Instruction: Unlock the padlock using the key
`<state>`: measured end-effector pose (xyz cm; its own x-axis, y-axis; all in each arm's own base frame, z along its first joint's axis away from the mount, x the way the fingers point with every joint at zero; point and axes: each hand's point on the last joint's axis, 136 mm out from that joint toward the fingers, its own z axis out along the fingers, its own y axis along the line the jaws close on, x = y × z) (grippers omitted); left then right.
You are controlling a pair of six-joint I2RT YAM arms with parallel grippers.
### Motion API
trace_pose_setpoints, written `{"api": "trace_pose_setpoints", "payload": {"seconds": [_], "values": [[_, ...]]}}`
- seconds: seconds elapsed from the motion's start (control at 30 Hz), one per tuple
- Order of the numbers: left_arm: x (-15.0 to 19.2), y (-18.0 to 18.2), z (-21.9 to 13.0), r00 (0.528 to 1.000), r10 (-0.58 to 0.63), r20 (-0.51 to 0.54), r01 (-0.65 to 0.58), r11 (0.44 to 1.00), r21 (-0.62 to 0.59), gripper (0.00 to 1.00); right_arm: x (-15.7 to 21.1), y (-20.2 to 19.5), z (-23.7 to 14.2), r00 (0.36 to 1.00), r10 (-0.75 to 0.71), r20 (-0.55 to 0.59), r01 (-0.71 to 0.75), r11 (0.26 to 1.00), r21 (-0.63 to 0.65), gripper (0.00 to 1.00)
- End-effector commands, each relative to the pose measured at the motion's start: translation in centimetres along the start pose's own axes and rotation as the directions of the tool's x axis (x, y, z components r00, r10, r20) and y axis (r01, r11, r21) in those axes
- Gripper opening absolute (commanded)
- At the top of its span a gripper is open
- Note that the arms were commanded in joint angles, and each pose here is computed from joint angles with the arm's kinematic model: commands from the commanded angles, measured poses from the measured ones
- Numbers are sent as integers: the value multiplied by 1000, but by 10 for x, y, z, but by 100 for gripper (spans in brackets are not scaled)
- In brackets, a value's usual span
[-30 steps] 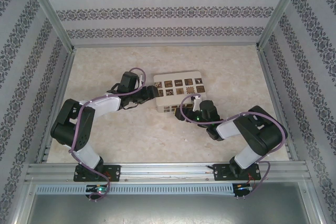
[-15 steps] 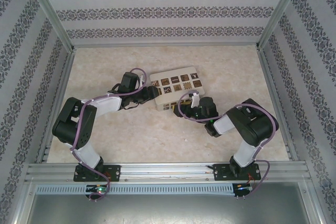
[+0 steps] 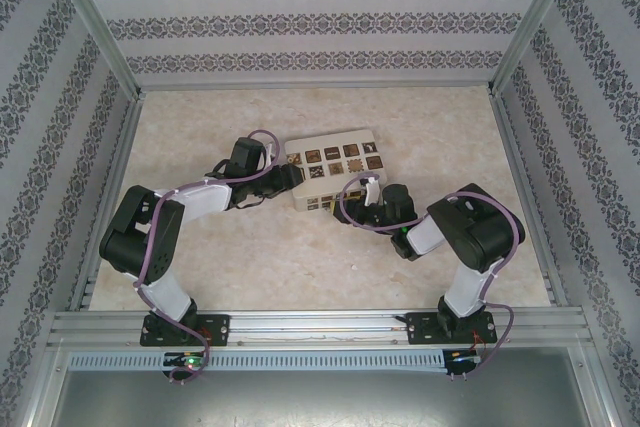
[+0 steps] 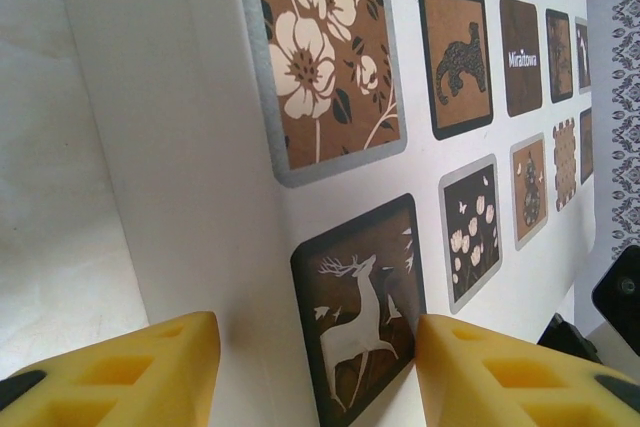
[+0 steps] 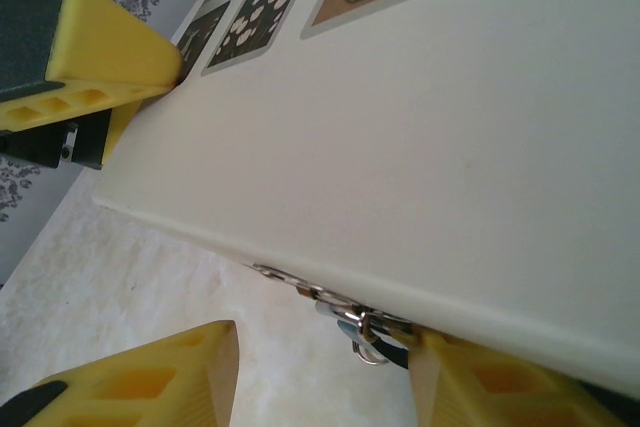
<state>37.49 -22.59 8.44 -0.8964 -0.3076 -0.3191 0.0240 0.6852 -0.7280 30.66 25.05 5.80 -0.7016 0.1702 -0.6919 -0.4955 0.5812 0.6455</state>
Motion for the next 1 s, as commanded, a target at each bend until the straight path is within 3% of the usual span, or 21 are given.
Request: {"api": "trace_pose_setpoints", "payload": {"seconds": [0.0, 0.63, 0.97], "values": [[25, 22, 6, 997, -28, -73, 23, 998, -64, 53, -25, 28, 3, 993, -95, 76, 104, 987, -123, 44], [30, 21, 0, 998, -20, -64, 15, 997, -78, 52, -29, 0, -3, 994, -15, 107, 16, 1000, -6, 4], [41, 29, -7, 998, -27, -56, 21, 994, -107, 52, -34, -11, -10, 985, 60, 160, -67, 997, 38, 0]]}}
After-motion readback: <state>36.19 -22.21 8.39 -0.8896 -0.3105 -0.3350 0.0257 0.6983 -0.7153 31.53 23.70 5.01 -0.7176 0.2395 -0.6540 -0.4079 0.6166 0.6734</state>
